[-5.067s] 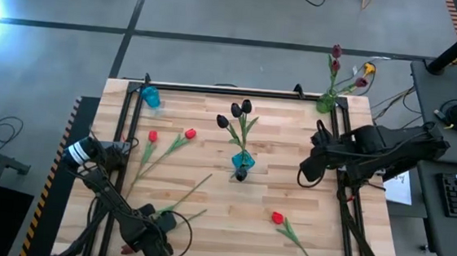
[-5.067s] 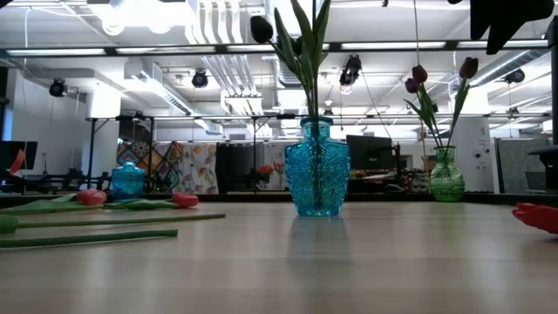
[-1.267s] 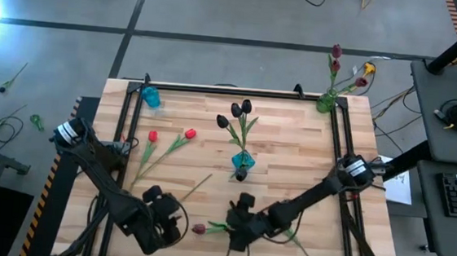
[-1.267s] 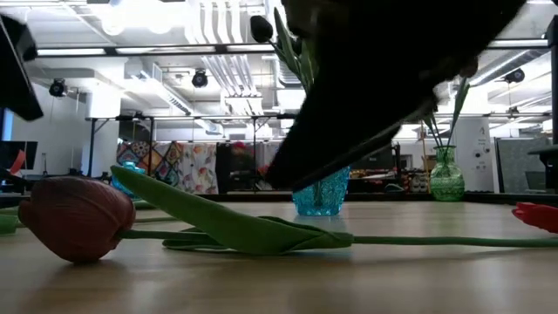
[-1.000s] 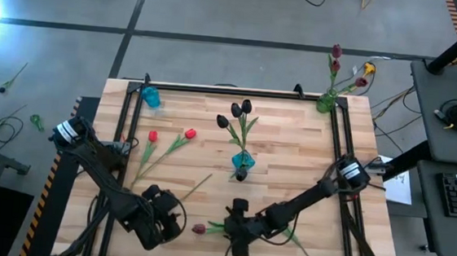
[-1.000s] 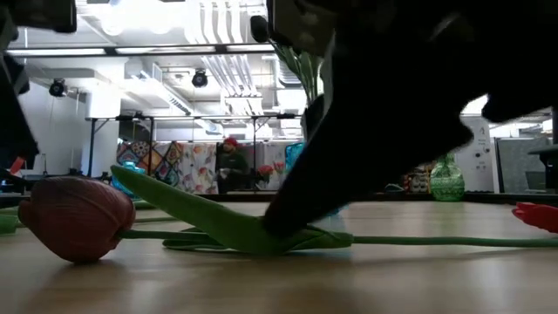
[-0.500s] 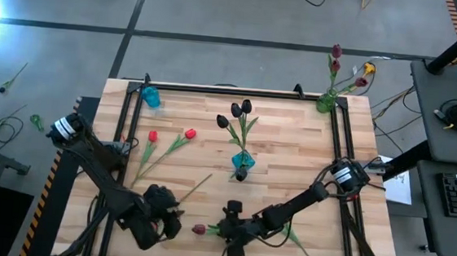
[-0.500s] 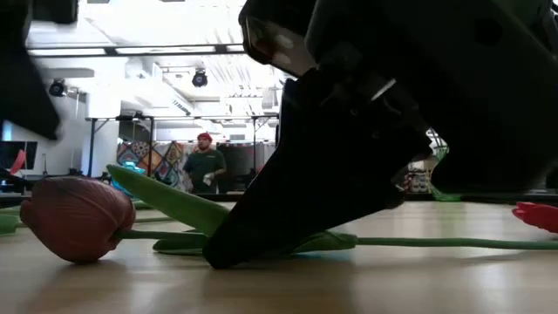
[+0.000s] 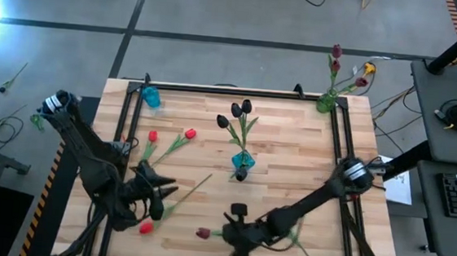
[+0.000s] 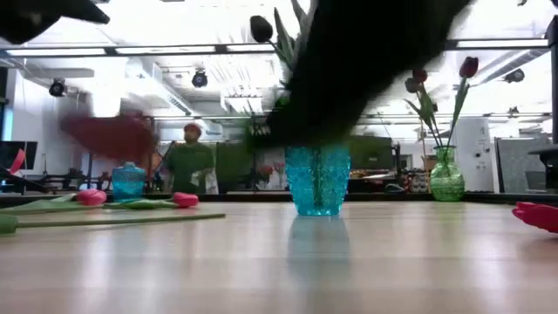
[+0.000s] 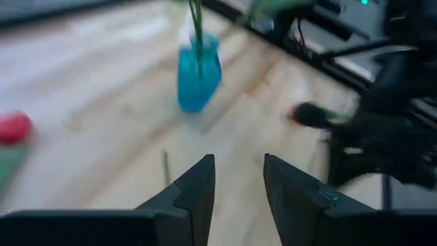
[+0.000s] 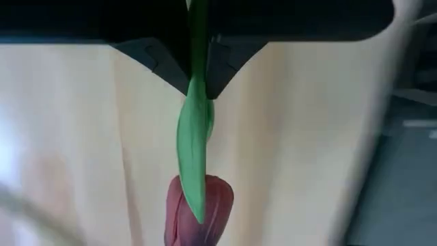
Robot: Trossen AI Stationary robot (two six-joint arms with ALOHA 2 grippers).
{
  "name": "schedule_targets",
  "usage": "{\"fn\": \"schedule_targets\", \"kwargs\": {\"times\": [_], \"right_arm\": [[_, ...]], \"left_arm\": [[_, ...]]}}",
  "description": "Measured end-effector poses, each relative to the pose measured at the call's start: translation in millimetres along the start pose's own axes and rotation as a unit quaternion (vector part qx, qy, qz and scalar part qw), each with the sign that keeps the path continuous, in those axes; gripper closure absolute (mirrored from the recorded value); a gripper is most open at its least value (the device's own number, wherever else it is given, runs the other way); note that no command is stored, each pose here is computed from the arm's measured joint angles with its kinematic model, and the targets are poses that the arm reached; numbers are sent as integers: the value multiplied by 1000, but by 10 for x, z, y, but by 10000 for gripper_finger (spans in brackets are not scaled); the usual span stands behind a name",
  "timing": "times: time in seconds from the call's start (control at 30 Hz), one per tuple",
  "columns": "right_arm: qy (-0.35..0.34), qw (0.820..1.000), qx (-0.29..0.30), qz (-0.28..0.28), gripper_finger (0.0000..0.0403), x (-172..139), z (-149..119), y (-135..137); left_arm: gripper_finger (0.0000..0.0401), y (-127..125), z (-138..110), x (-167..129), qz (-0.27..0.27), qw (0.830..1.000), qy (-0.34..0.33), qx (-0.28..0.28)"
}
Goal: Sort flowers into vase by color
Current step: Put the dark red flower into the green vase
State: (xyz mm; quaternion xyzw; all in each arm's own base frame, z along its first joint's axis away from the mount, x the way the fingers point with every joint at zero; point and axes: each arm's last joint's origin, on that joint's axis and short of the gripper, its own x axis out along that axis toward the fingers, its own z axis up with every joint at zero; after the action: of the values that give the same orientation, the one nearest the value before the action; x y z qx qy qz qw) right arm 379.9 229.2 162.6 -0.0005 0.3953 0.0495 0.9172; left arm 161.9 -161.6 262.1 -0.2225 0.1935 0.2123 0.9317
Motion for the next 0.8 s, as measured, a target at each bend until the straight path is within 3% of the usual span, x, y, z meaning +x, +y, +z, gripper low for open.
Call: {"fn": "schedule_targets", "kwargs": {"times": [0.17,0.37,0.43,0.53,0.67,0.73,0.8], "right_arm": [[21,995,-61,-70,390,-576,185,18],[20,996,-42,-78,390,-1062,288,-63],[16,998,-21,-49,390,-1205,321,-62],[11,998,38,44,390,-1464,408,-21],[-69,970,140,189,390,-1907,647,84],[-139,951,139,238,390,-2163,758,135],[-214,939,117,244,390,-2444,828,143]], "left_arm": [[306,103,145,-64,15,999,-39,33],[321,265,206,-57,63,993,-49,88],[323,301,206,-50,75,992,-44,96],[323,311,194,-48,76,992,-31,94],[323,305,178,-43,70,994,-5,82],[324,300,168,-38,69,995,1,77],[324,288,157,-30,68,995,4,77]]}}
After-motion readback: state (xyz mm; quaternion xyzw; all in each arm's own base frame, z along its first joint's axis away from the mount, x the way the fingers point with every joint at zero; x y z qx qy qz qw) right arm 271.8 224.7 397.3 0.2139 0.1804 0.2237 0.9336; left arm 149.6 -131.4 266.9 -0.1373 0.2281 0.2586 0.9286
